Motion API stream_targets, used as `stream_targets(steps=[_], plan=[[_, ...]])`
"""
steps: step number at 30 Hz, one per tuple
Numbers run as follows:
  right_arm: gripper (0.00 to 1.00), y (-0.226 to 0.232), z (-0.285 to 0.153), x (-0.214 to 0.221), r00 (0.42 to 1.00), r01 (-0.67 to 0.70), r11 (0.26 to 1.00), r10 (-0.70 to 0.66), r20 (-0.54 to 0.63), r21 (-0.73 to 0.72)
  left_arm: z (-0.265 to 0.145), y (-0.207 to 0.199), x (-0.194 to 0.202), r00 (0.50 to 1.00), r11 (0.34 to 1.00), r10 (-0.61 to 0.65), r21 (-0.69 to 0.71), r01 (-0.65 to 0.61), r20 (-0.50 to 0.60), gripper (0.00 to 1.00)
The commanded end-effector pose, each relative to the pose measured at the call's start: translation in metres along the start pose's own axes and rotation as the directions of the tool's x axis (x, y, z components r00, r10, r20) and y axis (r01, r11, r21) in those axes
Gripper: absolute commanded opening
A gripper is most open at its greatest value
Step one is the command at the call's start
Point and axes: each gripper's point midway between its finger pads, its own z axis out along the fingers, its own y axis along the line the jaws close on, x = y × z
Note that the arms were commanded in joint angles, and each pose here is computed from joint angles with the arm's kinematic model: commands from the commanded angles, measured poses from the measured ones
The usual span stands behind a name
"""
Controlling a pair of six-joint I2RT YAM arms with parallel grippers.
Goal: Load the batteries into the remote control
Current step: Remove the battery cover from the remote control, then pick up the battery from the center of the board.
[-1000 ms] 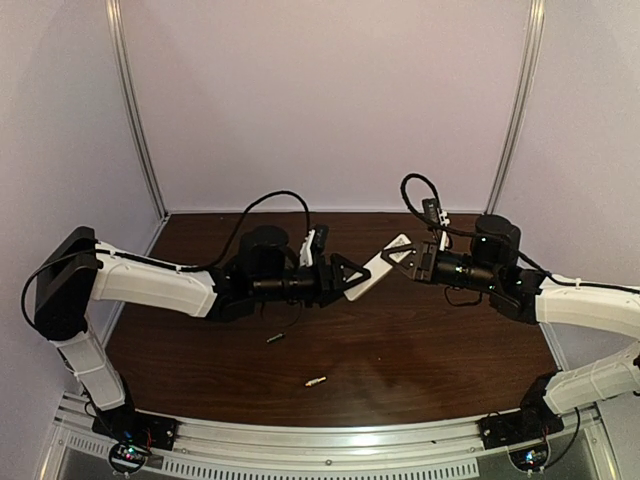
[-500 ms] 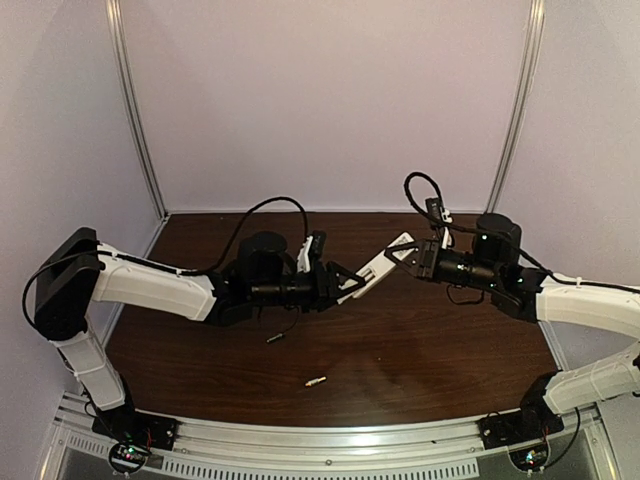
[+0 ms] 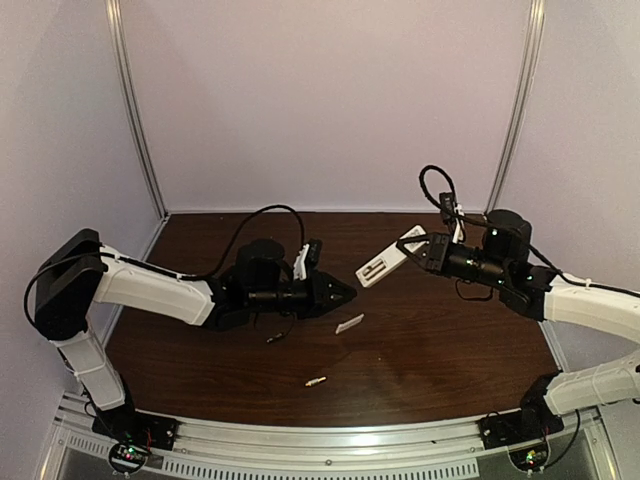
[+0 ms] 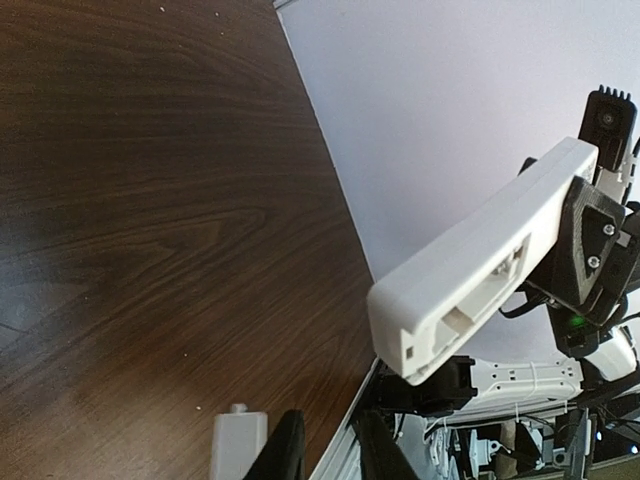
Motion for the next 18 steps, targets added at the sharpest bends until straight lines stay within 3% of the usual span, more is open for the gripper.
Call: stream_targets(steps=[1,7,12,18], plan=[[0.00,-0.016,-0.010,-0.016,0.998,0.026,0.995,-0.030,0.048,0.094,-0.006,-0.003,-0.009,0.999,0.999,0.035,0.014,-0.035,0.026,0.20],[0.00,-0.040,-0.030,-0.028,0.997,0.011,0.987,-0.024,0.077,0.162,-0.018,0.035,-0.012,0.999,0.994,0.049,-0.103,-0.047,0.017,0.02],[0.00,-0.042,-0.036,-0.024,0.998,0.010,0.991,-0.018,0.054,0.136,-0.028,0.067,-0.014,0.973,0.923,0.222,-0.306,-0.232,-0.067,0.14],[0.00,-0.026,-0.038,-0.013,1.000,0.025,0.999,-0.025,0.015,0.030,-0.061,0.090,-0.005,0.917,0.803,0.336,-0.444,-0.398,-0.215,0.29]])
